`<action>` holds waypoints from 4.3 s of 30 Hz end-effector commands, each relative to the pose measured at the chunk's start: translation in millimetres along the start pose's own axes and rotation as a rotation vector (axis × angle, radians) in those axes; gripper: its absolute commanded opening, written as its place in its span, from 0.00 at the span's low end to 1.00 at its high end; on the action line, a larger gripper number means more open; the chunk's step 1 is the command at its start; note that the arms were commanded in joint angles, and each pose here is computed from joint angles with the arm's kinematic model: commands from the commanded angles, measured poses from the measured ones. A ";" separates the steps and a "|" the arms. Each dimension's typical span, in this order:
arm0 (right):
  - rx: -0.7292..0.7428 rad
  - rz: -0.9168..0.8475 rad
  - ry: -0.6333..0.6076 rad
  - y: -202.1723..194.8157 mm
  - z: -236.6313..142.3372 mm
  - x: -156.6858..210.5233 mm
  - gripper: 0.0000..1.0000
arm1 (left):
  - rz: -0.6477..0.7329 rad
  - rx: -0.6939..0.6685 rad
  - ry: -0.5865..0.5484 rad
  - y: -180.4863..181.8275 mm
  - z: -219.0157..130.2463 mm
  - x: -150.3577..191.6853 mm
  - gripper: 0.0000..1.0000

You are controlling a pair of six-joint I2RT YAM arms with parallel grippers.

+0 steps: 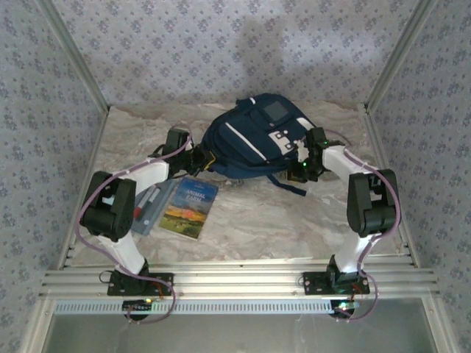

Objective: Pack the student bag

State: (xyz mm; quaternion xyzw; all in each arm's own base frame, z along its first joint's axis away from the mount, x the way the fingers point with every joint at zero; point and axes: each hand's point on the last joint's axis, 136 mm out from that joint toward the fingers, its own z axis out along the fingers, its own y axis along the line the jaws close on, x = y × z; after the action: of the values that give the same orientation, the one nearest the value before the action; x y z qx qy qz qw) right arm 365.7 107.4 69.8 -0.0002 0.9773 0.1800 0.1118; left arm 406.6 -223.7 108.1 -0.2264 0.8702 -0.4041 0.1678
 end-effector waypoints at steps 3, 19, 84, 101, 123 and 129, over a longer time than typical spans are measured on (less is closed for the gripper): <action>0.108 -0.019 -0.080 -10.3 -29.9 -28.0 0.03 | 0.025 0.012 -0.090 -11.0 -18.8 -12.4 0.00; 0.003 0.108 -0.135 -0.2 -38.2 20.7 0.60 | -0.051 0.133 -0.090 -53.2 19.8 19.6 0.00; -0.138 0.002 -0.375 154.0 -18.9 38.0 0.54 | 0.358 -0.577 -0.059 104.5 -113.5 38.3 0.90; -0.288 -0.139 -0.132 277.6 99.3 86.6 0.42 | 0.216 -0.491 0.005 162.9 -107.2 40.4 0.87; -0.242 -0.035 -0.172 244.6 120.7 25.5 0.42 | 0.132 -0.276 0.080 109.3 -103.8 79.5 0.87; -0.196 -0.106 -0.144 237.9 104.1 39.6 0.58 | 0.155 -0.409 0.072 136.6 -109.8 74.5 0.88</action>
State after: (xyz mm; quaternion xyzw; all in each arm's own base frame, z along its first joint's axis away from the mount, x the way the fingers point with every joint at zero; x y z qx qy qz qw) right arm 348.2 378.7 39.2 -0.0255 0.9357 0.2969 0.1891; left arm 261.7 -127.6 67.6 -0.1710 0.9451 -0.2464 0.1299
